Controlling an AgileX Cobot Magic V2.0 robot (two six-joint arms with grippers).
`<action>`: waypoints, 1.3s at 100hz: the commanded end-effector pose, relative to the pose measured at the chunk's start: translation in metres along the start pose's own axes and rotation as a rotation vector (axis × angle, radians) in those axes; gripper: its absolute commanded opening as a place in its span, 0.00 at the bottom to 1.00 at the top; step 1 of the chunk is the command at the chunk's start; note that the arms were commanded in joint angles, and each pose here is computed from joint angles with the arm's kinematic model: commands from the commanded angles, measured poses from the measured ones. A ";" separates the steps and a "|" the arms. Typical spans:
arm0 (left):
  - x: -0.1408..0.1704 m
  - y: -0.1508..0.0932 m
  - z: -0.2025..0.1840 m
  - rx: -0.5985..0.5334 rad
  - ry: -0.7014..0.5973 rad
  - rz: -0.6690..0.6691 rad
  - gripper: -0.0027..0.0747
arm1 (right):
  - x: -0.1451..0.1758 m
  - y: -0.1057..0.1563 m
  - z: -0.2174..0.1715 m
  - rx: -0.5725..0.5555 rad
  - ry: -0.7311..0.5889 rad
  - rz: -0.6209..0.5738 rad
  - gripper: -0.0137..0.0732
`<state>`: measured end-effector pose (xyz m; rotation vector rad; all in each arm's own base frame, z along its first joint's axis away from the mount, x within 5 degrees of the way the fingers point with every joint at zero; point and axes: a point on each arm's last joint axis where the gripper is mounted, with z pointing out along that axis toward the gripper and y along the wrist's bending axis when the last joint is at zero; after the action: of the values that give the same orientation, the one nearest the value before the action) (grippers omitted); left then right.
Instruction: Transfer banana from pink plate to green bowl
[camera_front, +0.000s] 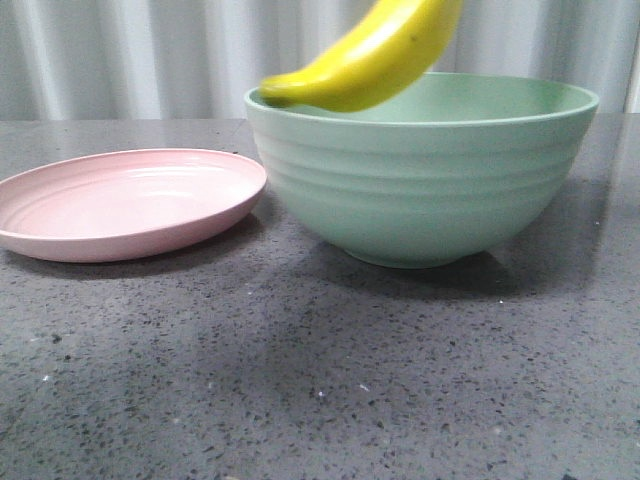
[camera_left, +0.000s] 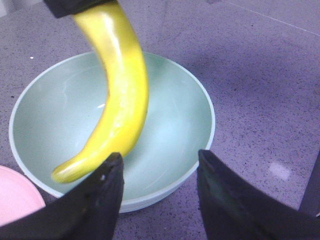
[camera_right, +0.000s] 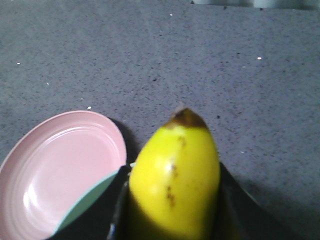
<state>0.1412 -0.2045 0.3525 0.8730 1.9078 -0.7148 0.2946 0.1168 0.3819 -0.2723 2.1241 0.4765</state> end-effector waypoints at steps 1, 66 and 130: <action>-0.021 -0.004 -0.012 0.015 -0.137 0.003 0.43 | -0.015 -0.004 -0.009 0.026 -0.087 -0.032 0.12; -0.021 -0.004 -0.012 0.015 -0.141 0.001 0.43 | 0.001 -0.014 0.016 0.061 0.060 -0.061 0.59; -0.030 -0.005 -0.034 0.019 -0.294 0.004 0.01 | -0.003 0.003 -0.090 0.095 -0.078 -0.180 0.07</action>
<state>0.1383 -0.1984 0.3695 0.8093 1.7852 -0.7561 0.2456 0.0883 0.4090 -0.3977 2.1471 0.2851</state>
